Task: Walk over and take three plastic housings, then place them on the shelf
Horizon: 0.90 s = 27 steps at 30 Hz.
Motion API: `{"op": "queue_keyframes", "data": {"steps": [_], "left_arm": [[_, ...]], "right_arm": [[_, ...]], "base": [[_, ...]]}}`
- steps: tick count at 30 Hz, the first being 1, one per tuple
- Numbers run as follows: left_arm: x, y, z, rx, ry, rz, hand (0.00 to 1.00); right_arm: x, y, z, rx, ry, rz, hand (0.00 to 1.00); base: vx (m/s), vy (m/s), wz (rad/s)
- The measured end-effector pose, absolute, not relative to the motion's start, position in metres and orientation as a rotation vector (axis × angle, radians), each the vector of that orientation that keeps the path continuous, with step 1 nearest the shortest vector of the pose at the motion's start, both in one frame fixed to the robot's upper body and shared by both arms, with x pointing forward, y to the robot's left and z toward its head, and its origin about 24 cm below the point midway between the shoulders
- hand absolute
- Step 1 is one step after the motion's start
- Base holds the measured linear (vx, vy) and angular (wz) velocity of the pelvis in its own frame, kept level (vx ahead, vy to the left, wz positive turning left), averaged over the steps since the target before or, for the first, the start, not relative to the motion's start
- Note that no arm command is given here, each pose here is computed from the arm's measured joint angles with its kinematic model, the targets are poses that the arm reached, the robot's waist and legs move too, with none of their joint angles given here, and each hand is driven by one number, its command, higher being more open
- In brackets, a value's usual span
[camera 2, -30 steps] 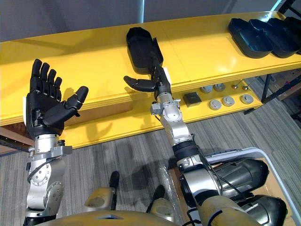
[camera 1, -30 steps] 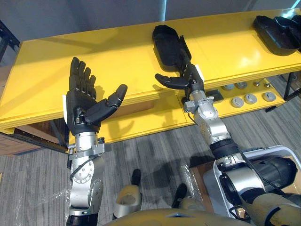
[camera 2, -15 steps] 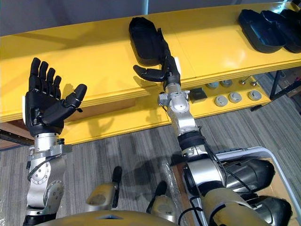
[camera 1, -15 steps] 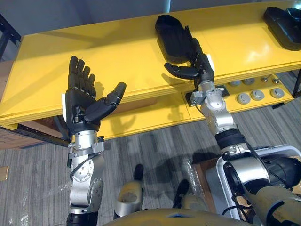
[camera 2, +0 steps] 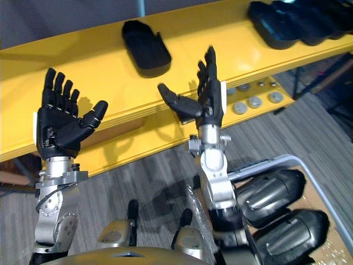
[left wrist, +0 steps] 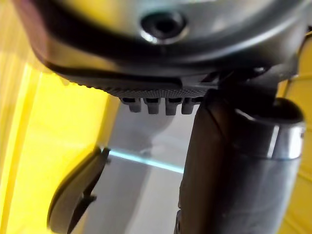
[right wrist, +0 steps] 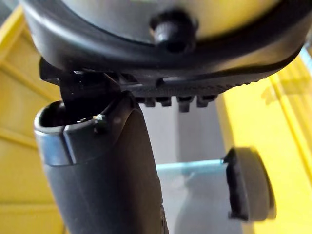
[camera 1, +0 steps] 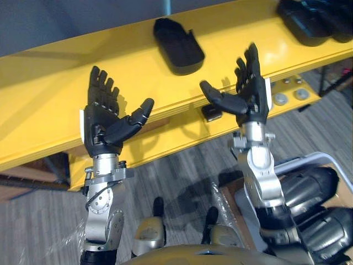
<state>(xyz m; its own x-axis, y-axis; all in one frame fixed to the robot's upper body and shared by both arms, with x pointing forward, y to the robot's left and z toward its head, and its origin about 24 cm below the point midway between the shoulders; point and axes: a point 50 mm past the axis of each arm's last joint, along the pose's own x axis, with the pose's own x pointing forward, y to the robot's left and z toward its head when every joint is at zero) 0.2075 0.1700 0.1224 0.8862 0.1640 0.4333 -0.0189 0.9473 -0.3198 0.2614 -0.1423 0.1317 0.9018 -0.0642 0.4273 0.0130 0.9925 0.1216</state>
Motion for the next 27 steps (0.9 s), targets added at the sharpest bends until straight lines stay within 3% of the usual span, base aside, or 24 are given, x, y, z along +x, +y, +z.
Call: {"op": "queue_keyframes", "data": {"steps": [5,12,17,22,27], "left_arm": [[0.207,0.153,0.121,-0.383,-0.467,0.049,1.0],[0.205,0.132,0.111,-0.463,-0.431,0.044,1.0],[0.209,0.11,0.091,-0.498,-0.333,0.059,1.0],[0.22,0.079,0.085,-0.437,-0.276,-0.019,1.0],[0.22,0.074,0.091,-0.41,-0.271,0.022,1.0]], "right_arm": [[0.226,-0.161,0.1,0.15,-0.322,-0.19,1.0],[0.157,-0.228,0.06,0.006,-0.118,-0.564,1.0],[0.114,-0.245,0.046,-0.032,-0.026,-0.713,1.0],[0.103,-0.243,0.048,0.051,-0.056,-0.722,1.0],[0.144,-0.21,0.056,0.146,-0.154,-0.43,1.0]], "base": [[0.05,-0.005,-0.61],[0.02,0.035,-0.76],[0.02,-0.006,-0.88],[0.01,-0.037,-0.8],[-0.08,0.062,-0.9]]}}
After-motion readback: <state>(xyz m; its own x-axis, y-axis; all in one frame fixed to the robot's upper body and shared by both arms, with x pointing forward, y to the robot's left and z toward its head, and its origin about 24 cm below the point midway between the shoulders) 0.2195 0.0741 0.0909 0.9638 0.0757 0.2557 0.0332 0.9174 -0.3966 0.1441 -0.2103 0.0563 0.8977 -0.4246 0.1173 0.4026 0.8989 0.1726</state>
